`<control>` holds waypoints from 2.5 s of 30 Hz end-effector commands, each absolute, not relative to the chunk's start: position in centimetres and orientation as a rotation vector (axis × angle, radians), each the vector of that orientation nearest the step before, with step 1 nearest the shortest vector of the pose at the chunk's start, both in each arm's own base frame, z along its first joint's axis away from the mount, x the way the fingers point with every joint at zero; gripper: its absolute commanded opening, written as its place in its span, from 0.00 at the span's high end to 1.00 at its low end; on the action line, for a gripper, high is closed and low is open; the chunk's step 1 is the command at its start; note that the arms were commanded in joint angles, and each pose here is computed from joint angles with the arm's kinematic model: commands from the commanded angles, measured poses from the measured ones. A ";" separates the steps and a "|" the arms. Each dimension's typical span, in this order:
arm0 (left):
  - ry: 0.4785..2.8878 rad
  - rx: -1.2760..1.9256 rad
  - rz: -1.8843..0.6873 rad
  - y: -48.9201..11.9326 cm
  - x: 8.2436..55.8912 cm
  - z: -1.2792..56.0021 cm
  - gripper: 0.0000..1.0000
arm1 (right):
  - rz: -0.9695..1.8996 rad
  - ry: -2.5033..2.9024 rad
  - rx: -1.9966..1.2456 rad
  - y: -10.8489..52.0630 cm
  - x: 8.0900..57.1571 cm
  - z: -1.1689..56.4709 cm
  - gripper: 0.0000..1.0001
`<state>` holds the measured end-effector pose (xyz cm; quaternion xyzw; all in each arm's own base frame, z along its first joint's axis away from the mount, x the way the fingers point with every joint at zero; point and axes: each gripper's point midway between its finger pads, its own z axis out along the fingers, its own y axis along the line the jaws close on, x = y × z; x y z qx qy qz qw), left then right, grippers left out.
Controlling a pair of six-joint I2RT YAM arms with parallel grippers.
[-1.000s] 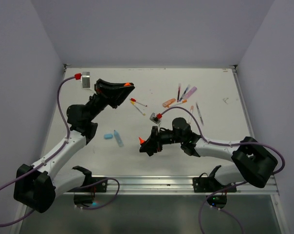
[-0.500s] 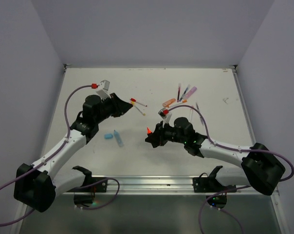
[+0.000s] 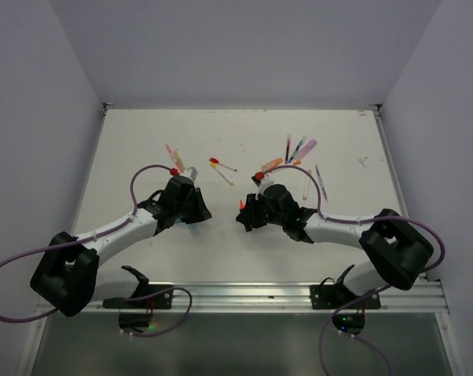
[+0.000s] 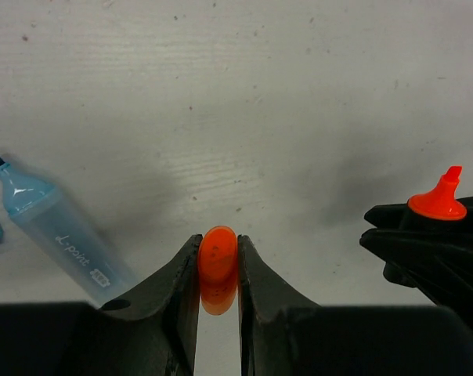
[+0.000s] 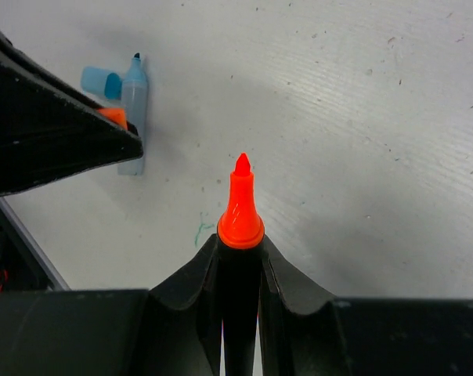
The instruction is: Open the pen caps
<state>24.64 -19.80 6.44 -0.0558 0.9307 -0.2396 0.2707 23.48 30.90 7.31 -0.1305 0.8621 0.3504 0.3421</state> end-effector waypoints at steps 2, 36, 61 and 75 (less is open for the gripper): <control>2.539 -0.169 -0.539 -18.5 24.1 4.6 0.91 | 0.934 2.196 -0.260 33.0 26.1 8.2 1.00; 2.167 -0.253 -0.384 -14.2 27.4 17.0 0.00 | 1.139 2.316 -0.139 40.3 26.1 2.9 0.54; 2.113 -0.040 -0.289 -12.3 30.5 18.9 0.00 | -0.004 2.123 0.565 9.6 41.8 13.9 0.24; 2.091 -0.033 -0.181 -10.1 29.5 18.7 0.00 | -0.074 2.229 0.728 6.2 51.0 9.0 0.35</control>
